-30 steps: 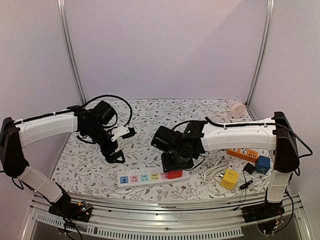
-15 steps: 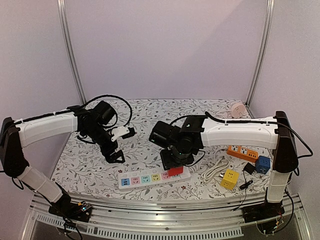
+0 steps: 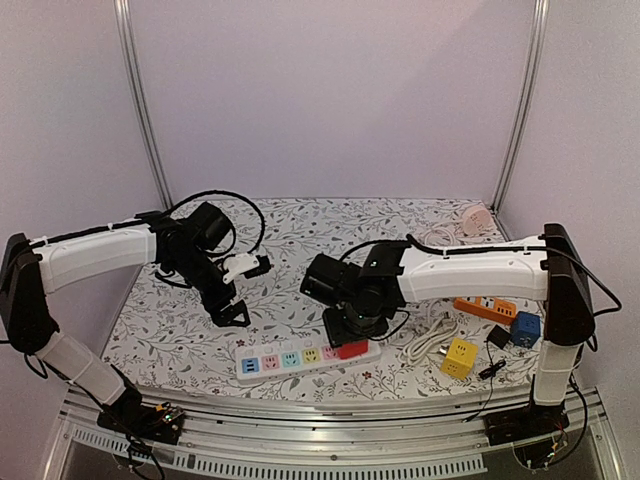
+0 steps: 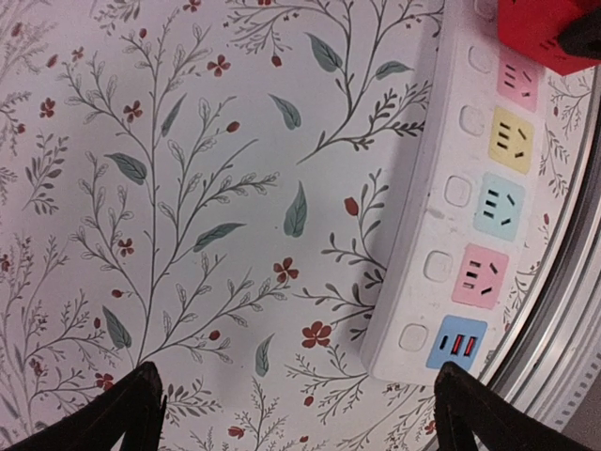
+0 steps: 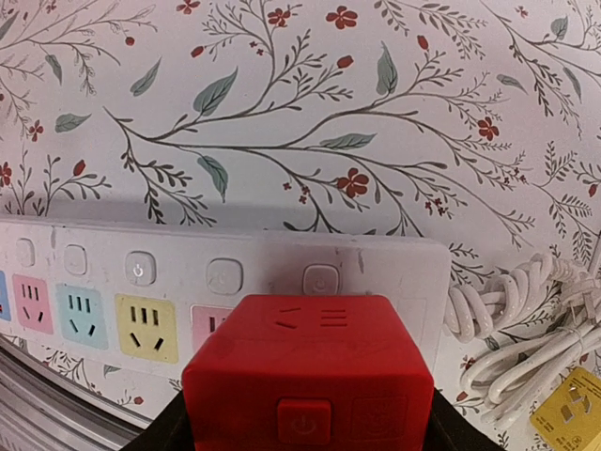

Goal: Insert the plug

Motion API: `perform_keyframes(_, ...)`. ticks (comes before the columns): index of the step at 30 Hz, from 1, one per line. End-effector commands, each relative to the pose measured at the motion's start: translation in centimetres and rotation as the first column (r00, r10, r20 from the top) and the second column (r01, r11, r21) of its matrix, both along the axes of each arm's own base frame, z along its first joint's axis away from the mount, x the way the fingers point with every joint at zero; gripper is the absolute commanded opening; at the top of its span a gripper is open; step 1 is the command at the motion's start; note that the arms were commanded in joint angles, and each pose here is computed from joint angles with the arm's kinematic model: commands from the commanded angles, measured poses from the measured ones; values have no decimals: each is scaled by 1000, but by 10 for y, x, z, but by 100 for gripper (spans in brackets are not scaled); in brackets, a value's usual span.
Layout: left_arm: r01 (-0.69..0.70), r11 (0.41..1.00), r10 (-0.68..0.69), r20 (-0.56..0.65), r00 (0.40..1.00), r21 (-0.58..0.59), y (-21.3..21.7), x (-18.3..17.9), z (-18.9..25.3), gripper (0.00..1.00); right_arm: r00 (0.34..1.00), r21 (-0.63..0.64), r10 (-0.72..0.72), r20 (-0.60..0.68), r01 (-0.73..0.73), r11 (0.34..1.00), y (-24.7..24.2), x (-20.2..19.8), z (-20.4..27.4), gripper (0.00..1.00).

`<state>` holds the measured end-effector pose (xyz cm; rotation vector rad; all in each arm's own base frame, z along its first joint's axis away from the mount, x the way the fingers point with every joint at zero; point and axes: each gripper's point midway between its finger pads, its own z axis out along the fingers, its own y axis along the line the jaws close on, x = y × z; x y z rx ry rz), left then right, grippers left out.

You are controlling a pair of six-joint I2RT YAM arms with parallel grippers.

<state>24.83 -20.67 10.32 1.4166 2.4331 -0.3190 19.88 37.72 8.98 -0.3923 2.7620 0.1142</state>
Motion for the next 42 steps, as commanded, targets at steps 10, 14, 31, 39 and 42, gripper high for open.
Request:
perform_keyframes(10,-2,1000,2,6,1000,11,3,2,-3,100,998,-108,-14,-69,6,994,-24,-14,-49,0)
perform_keyframes(14,-2,1000,2,9,1000,16,4,2,-4,100,990,-211,-29,-141,-1,977,-46,-27,-88,0)
perform_keyframes(31,-64,997,62,66,996,38,24,23,3,99,996,-278,50,-71,-68,958,-46,68,-97,0)
perform_keyframes(39,-125,991,122,70,990,39,41,33,4,100,987,-236,144,-69,-156,959,-49,151,-95,0)
perform_keyframes(42,-135,990,132,63,989,45,45,34,3,100,975,-303,201,-89,-219,928,-58,163,-93,0)
